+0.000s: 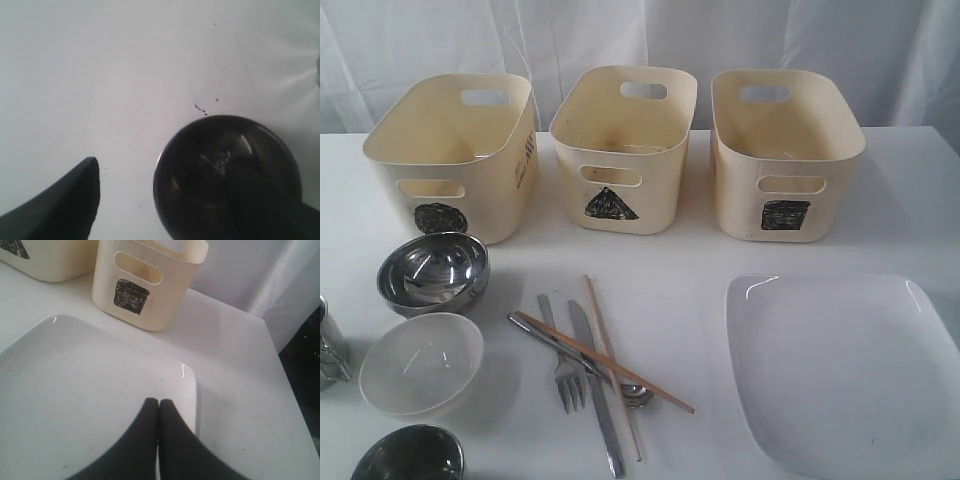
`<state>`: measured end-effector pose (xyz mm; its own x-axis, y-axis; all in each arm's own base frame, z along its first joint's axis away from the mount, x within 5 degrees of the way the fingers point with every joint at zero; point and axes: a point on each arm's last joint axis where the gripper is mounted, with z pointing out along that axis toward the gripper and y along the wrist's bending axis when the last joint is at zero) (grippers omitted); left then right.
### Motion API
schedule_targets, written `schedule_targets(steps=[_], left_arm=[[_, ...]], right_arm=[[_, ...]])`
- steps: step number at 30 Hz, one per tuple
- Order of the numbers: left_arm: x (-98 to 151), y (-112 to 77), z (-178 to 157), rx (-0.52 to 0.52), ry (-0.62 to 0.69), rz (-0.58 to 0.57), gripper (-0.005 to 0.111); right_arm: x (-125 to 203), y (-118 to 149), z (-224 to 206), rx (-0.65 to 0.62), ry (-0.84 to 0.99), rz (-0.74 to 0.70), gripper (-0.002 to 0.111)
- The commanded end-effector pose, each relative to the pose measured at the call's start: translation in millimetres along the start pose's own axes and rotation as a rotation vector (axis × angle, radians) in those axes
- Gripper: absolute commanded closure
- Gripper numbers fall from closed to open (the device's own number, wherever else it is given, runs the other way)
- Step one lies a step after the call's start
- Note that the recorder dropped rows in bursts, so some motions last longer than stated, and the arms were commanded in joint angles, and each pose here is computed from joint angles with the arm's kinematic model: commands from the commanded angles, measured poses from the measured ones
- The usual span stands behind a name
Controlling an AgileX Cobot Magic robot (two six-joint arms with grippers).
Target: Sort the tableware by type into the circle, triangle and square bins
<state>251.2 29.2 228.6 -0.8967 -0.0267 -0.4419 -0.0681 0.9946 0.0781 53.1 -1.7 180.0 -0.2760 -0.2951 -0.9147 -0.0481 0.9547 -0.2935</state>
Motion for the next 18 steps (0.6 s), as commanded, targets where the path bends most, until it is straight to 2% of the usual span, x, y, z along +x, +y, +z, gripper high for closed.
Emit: schedule_targets(steps=[1,7,18], left_arm=[[-1.7,-0.6,16.3,0.002,0.01,-0.01,0.035],[-4.9,-2.2,37.0,0.008,0.013,-0.006,0.035],[3.2,-3.5,70.6,0.005,0.127,0.024,0.035]], right_arm=[[-1.6,0.0,-0.3,-0.001,-0.018,0.003,0.108],[-1.6,0.0,-0.3,-0.001,-0.018,0.003,0.108],[-1.6,0.0,-0.3,-0.001,-0.018,0.003,0.108]])
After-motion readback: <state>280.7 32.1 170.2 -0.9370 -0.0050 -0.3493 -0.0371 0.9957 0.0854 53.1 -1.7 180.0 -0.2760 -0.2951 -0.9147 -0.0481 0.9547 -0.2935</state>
